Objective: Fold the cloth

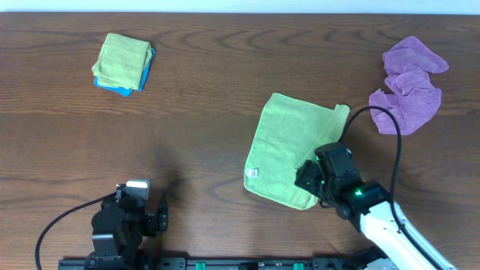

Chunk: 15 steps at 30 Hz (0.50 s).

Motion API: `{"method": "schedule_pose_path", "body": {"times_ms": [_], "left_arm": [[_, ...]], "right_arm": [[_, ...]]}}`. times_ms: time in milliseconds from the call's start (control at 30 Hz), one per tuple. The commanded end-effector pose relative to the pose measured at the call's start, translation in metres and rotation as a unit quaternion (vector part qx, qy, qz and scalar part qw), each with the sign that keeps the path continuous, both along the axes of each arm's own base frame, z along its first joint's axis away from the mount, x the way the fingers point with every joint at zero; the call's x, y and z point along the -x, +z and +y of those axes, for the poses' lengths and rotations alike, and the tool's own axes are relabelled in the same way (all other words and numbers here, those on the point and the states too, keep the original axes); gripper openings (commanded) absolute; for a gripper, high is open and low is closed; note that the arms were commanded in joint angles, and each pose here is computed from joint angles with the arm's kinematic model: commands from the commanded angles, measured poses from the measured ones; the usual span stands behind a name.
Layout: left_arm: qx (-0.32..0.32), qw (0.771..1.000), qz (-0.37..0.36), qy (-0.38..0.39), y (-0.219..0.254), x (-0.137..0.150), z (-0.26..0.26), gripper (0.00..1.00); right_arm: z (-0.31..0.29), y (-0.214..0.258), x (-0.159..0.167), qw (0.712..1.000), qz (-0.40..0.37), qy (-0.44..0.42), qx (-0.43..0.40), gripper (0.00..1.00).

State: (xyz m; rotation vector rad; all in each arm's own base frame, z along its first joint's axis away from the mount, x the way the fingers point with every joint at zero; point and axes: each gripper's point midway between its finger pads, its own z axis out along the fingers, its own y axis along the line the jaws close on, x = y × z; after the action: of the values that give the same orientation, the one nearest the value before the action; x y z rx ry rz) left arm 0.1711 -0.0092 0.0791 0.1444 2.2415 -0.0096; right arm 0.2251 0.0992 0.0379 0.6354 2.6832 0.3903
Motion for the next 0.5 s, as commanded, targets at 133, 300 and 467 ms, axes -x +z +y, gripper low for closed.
{"method": "schedule_pose_path", "body": {"times_ms": [133, 300, 467], "left_arm": [[-0.009, 1.000, 0.029, -0.008, -0.013, 0.009, 0.000, 0.95], [-0.009, 1.000, 0.029, -0.008, -0.013, 0.009, 0.000, 0.95], [-0.009, 1.000, 0.029, -0.008, -0.013, 0.009, 0.000, 0.95]], "right_arm": [[0.000, -0.004, 0.001, 0.998, 0.001, 0.051, 0.021, 0.66], [-0.001, -0.010, 0.002, 0.994, 0.001, 0.101, 0.047, 0.54], [-0.001, -0.016, 0.003, 0.989, 0.005, 0.136, 0.064, 0.32]]}}
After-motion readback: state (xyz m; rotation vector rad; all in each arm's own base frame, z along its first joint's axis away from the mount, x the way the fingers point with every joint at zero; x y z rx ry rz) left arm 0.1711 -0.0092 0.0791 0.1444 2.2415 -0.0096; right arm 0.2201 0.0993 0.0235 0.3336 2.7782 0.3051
